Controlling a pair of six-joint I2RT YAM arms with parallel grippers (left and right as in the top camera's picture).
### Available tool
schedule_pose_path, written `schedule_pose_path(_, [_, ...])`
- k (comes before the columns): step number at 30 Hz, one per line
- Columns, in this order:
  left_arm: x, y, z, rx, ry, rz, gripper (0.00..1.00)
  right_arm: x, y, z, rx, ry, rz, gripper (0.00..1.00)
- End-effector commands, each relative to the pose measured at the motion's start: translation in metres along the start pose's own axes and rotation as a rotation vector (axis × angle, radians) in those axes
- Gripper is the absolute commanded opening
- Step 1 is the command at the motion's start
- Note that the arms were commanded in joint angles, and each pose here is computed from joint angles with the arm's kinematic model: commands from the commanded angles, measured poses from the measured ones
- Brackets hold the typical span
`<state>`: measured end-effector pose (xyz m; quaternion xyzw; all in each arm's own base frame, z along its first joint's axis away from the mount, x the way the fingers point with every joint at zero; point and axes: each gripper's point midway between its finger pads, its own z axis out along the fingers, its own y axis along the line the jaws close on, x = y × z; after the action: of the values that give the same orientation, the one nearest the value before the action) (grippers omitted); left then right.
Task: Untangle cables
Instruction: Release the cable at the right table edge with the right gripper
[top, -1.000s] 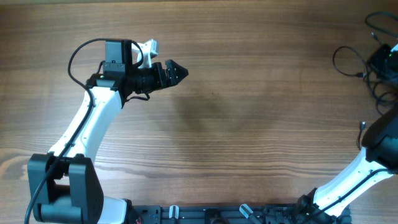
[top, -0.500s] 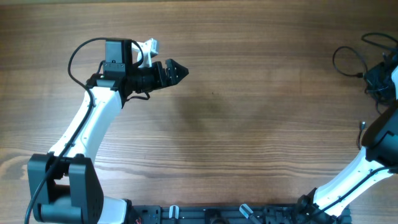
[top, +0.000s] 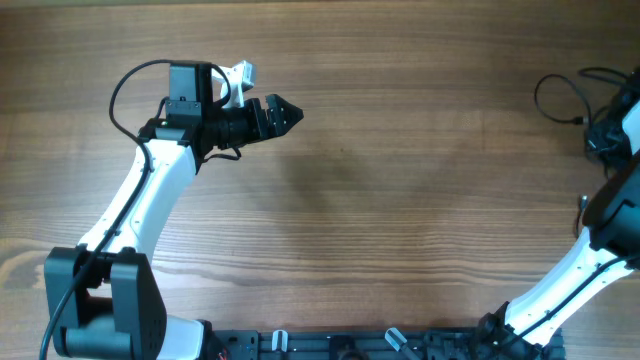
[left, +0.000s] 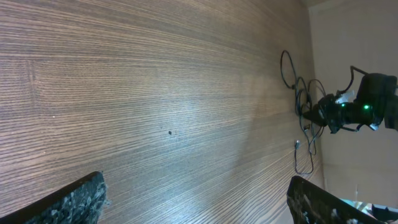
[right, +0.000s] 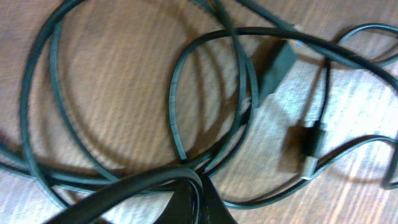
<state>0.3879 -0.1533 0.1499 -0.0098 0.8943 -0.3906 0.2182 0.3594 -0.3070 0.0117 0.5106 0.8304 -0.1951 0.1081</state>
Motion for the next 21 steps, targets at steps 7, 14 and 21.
schedule_pose_path(7, [-0.002,-0.01,-0.005,0.018,-0.014,0.043,0.95,0.005,-0.026,0.021,0.067,0.03,0.037,0.38])
schedule_pose_path(14, [-0.002,-0.01,-0.005,0.019,-0.014,0.043,0.95,0.012,-0.005,0.031,-0.042,0.043,0.052,0.69])
schedule_pose_path(21, [-0.002,-0.01,-0.005,0.019,-0.014,0.042,0.95,0.0,0.03,0.027,-0.229,0.02,0.05,0.71])
